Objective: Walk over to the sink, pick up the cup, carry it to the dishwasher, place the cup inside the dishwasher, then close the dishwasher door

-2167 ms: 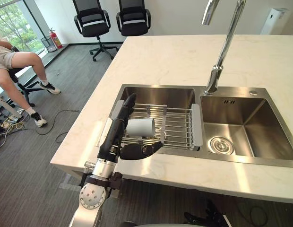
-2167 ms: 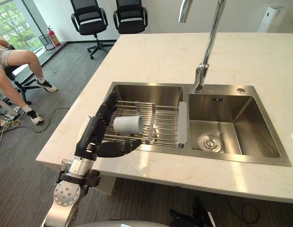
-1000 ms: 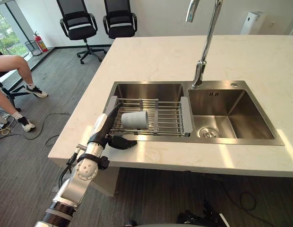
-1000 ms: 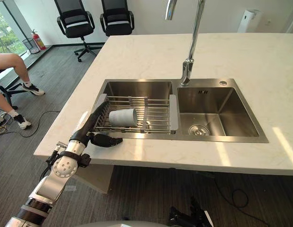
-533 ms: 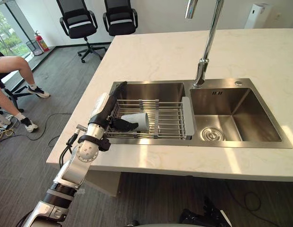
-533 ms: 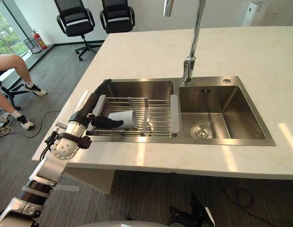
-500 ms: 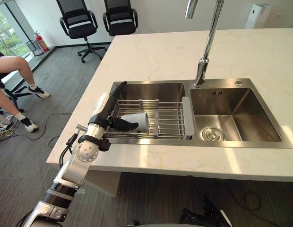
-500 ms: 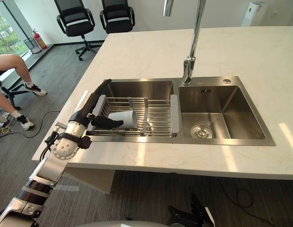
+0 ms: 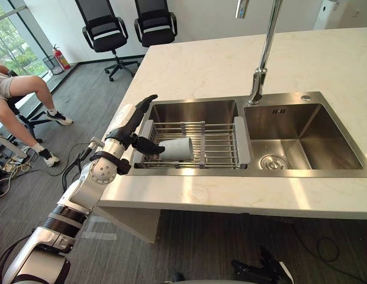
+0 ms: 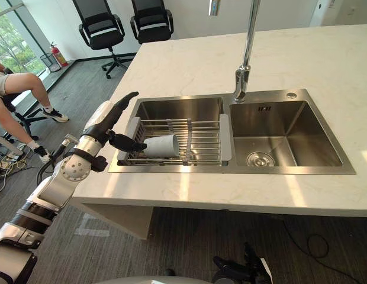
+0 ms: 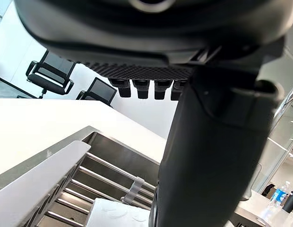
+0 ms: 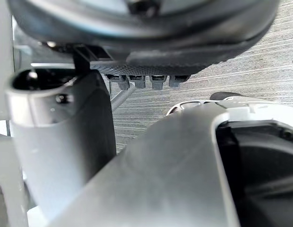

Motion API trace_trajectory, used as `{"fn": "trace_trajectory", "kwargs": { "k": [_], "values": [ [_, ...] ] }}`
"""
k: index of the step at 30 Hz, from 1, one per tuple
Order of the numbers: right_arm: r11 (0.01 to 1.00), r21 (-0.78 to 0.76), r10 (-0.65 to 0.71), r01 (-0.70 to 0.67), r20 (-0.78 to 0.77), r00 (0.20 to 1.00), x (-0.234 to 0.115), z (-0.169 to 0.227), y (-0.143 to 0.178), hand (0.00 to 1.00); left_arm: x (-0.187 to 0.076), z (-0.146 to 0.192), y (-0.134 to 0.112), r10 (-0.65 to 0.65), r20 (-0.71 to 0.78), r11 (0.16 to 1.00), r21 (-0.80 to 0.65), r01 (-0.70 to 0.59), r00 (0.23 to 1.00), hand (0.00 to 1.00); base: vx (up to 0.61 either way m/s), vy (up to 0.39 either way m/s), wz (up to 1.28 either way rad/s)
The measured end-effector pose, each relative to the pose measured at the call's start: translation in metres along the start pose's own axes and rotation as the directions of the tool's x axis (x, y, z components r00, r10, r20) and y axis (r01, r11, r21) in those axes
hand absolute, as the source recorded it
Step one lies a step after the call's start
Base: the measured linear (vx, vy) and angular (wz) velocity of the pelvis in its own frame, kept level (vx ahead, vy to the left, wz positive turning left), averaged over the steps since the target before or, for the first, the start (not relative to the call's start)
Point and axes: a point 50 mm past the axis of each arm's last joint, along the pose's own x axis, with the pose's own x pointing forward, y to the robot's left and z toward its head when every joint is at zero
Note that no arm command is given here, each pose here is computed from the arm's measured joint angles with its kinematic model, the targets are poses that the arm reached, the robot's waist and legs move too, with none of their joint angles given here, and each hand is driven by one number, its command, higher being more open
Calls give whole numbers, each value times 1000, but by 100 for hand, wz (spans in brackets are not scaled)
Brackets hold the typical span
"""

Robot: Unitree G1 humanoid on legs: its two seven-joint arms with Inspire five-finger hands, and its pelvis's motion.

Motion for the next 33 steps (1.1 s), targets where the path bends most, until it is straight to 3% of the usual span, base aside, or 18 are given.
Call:
{"fn": "trace_trajectory", "kwargs": {
  "k": [17, 33],
  "values": [
    [999, -14, -30, 29, -44, 999, 6, 2, 0, 100, 20, -3, -11, -116, -120, 992, 33, 121, 986, 100, 2, -3, 1],
    [999, -37, -22, 19, -76, 997, 9, 1, 4, 100, 20, -31, -8, -83, -269, 995, 23, 92, 959, 100, -6, -10, 4]
  ]
}}
